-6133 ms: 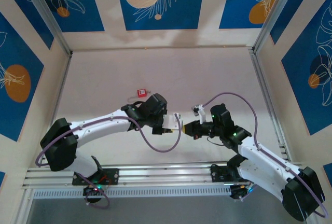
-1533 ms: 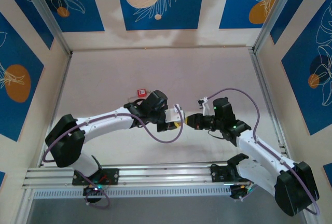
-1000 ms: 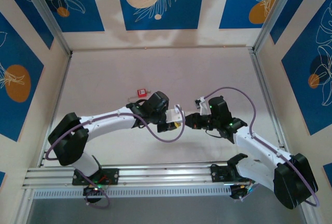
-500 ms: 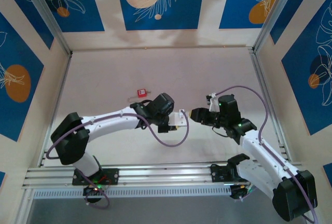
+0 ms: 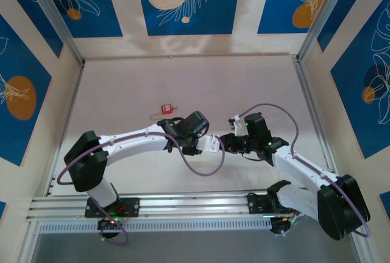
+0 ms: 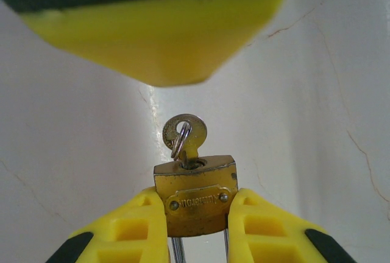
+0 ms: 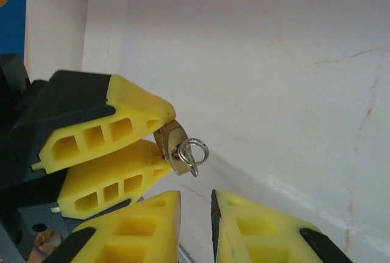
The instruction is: Unlock with the key
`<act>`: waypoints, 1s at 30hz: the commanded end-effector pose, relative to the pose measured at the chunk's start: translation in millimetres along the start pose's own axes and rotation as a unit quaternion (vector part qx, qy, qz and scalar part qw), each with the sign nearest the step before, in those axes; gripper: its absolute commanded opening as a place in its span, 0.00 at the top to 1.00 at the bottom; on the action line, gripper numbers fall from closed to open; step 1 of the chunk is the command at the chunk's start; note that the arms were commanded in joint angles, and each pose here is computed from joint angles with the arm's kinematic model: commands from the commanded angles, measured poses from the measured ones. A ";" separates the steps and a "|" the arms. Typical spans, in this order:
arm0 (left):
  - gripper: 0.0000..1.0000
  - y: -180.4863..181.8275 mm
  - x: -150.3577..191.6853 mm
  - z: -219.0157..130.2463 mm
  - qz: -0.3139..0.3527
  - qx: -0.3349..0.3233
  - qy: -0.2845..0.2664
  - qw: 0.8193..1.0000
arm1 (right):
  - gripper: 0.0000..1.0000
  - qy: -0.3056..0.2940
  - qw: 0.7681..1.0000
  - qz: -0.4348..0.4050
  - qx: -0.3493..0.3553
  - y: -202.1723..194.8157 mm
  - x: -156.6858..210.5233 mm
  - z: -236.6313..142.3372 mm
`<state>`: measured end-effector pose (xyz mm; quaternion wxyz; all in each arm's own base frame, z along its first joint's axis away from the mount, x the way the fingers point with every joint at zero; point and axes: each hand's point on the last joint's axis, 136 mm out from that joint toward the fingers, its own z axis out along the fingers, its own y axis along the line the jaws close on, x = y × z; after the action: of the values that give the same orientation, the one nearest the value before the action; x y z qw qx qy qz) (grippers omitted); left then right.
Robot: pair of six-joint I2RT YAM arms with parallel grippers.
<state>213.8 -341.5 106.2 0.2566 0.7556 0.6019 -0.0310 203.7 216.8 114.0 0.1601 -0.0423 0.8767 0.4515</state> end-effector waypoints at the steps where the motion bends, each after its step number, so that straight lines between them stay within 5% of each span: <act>1: 0.97 -0.3 -12.4 -11.2 0.007 0.002 -0.021 1.000 | 0.77 -0.001 0.999 -0.021 -0.037 14.5 0.0 1.1; 14: 0.98 0.9 -21.3 -17.5 -0.009 0.000 -0.047 0.999 | 0.85 0.011 0.999 -0.023 -0.024 12.9 -1.9 14.4; 23: 0.98 -2.4 -31.3 -16.9 -0.023 0.009 -0.077 0.997 | 1.00 0.004 0.999 -0.038 -0.027 21.7 -2.0 18.0; 30: 0.99 1.4 -44.6 -19.6 -0.034 0.006 -0.108 0.994 | 1.00 0.020 0.999 -0.039 -0.026 24.2 0.8 28.0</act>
<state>204.5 -339.8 103.7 0.2480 0.7392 0.6233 -0.0605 198.4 240.7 99.8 0.1455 -0.0718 0.8785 0.4493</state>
